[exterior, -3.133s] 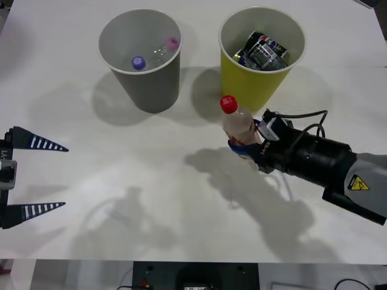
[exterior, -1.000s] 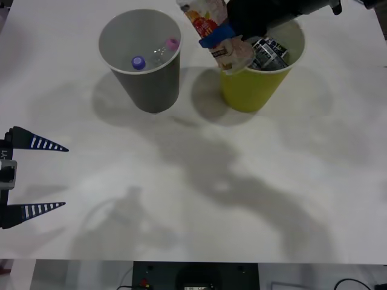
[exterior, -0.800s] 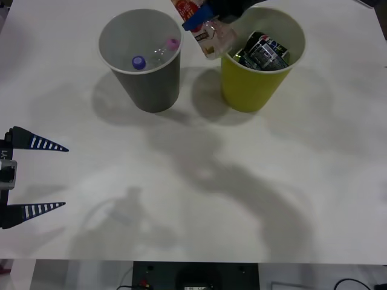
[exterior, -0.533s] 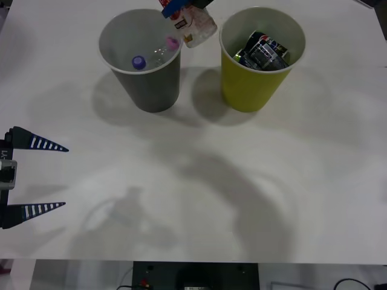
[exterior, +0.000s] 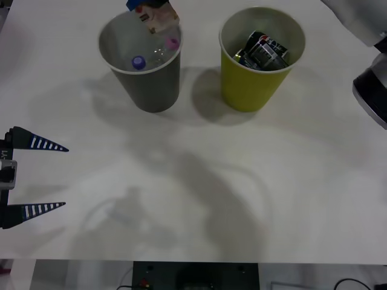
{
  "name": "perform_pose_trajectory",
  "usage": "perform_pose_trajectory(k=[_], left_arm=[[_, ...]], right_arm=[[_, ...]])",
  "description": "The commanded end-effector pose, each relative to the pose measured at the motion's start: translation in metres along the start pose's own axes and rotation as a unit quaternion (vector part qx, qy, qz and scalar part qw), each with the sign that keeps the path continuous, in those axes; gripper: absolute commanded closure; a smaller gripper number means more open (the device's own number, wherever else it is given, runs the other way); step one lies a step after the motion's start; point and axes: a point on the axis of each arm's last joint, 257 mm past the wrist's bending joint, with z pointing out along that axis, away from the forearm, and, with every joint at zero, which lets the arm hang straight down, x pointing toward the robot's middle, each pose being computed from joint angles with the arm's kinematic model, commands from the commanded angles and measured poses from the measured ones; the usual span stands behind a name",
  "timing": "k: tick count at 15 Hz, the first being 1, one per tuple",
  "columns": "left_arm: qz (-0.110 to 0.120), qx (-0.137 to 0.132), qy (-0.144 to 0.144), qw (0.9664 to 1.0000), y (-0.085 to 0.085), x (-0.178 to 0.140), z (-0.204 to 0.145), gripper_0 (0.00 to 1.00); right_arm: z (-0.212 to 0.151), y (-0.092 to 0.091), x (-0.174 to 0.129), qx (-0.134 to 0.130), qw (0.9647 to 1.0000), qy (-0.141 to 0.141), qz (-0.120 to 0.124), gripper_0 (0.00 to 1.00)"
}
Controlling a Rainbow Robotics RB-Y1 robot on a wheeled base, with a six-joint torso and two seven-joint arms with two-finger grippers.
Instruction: Put the can into the green bin and the plastic bottle into the gray bin
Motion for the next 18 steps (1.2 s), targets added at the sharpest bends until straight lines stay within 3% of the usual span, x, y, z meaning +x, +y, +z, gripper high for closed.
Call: perform_pose_trajectory(k=[1, 3, 4, 5, 7, 8, 11, 18], left_arm=[[0.000, 0.000, 0.000, 1.0000, 0.000, 0.000, 0.000, 0.02], [0.000, 0.000, 0.000, 1.0000, 0.000, 0.000, 0.000, 0.02], [0.000, 0.000, 0.000, 1.0000, 0.000, 0.000, 0.000, 0.02], [0.000, 0.000, 0.000, 1.0000, 0.000, 0.000, 0.000, 0.02], [0.000, 0.000, 0.000, 1.0000, 0.000, 0.000, 0.000, 0.02], [0.000, 0.000, 0.000, 1.0000, 0.000, 0.000, 0.000, 0.02], [0.000, 0.000, 0.000, 1.0000, 0.000, 0.000, 0.000, 0.02], [0.000, 0.000, 0.000, 1.0000, 0.000, 0.000, 0.000, 0.02]], right_arm=[[0.016, 0.004, -0.006, 0.009, 0.9998, -0.016, -0.005, 1.00], [0.018, 0.007, -0.006, 0.009, 0.9998, -0.015, -0.008, 0.98], [0.019, 0.007, -0.006, 0.011, 0.9998, -0.014, -0.010, 0.90], [0.020, 0.007, -0.005, 0.012, 0.9998, -0.013, -0.013, 0.72], [0.020, 0.008, -0.003, 0.009, 0.9997, -0.010, -0.018, 0.04], [0.020, 0.009, -0.002, 0.008, 0.9997, -0.009, -0.019, 0.00], [0.015, 0.007, 0.003, 0.002, 0.9999, 0.003, -0.016, 0.00], [-0.059, -0.007, 0.030, -0.039, 0.9988, 0.028, -0.011, 0.00]])
